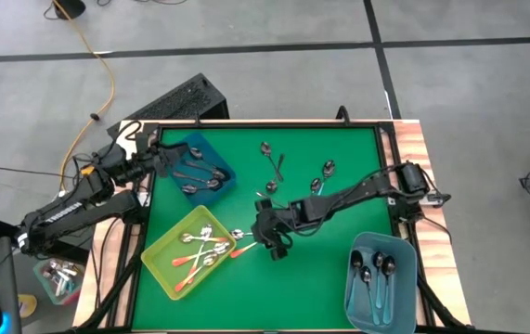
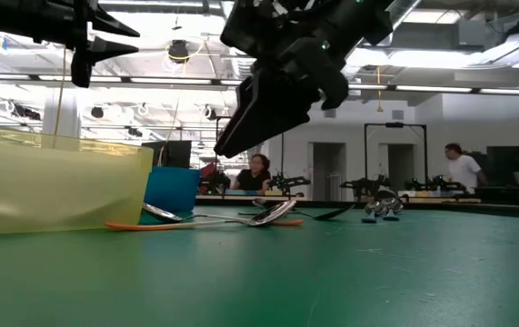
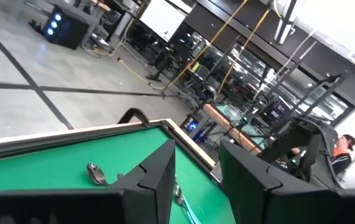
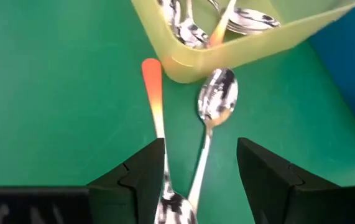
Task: Sort silverware by color (type)
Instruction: Put the orange spoon into the green bin
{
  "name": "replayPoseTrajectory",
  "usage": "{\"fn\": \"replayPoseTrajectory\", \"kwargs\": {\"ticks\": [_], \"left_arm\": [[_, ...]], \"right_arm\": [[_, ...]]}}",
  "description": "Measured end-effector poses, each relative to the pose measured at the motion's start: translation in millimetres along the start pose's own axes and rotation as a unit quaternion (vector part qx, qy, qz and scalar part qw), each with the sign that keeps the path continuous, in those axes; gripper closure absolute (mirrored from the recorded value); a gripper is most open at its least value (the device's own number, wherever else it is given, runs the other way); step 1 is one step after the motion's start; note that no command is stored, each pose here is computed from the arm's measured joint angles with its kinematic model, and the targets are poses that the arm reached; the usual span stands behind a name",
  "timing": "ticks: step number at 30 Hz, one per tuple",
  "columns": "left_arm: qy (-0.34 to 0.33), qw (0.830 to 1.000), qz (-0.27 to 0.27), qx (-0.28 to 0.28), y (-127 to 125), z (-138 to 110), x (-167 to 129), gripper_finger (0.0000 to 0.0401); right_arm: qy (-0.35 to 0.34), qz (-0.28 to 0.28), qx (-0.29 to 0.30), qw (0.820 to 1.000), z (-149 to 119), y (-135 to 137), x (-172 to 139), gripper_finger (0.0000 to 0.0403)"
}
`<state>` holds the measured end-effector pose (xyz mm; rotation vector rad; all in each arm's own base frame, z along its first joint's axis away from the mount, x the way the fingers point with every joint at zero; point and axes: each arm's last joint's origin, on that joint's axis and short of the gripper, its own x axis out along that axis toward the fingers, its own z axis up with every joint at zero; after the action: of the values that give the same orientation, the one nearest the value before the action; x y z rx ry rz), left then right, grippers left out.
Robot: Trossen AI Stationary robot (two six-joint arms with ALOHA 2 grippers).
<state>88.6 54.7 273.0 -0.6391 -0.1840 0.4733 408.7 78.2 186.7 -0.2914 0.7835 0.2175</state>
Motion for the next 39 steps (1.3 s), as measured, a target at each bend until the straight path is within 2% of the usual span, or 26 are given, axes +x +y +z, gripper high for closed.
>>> {"fn": "replayPoseTrajectory", "kwargs": {"ticks": [5,8,16,39], "left_arm": [[-0.006,1.0,0.009,0.001,0.6,0.2,0.0,0.0291],[-0.005,1.0,0.008,0.001,0.5,0.2,-0.1,0.0291],[-0.003,1.0,0.01,0.0,0.9,-0.3,-0.4,0.0291],[-0.003,1.0,0.016,0.006,1.4,-0.7,-0.4,0.0291]], "right_arm": [[0.019,0.004,0.009,1.0,-8.7,3.4,12.8,0.0192],[-0.008,-0.001,0.02,1.0,-6.0,3.1,23.5,0.0192],[0.014,0.003,0.022,1.0,-19.8,9.4,43.9,0.0192],[0.041,0.009,0.03,0.999,-27.5,9.7,47.9,0.0207]]}}
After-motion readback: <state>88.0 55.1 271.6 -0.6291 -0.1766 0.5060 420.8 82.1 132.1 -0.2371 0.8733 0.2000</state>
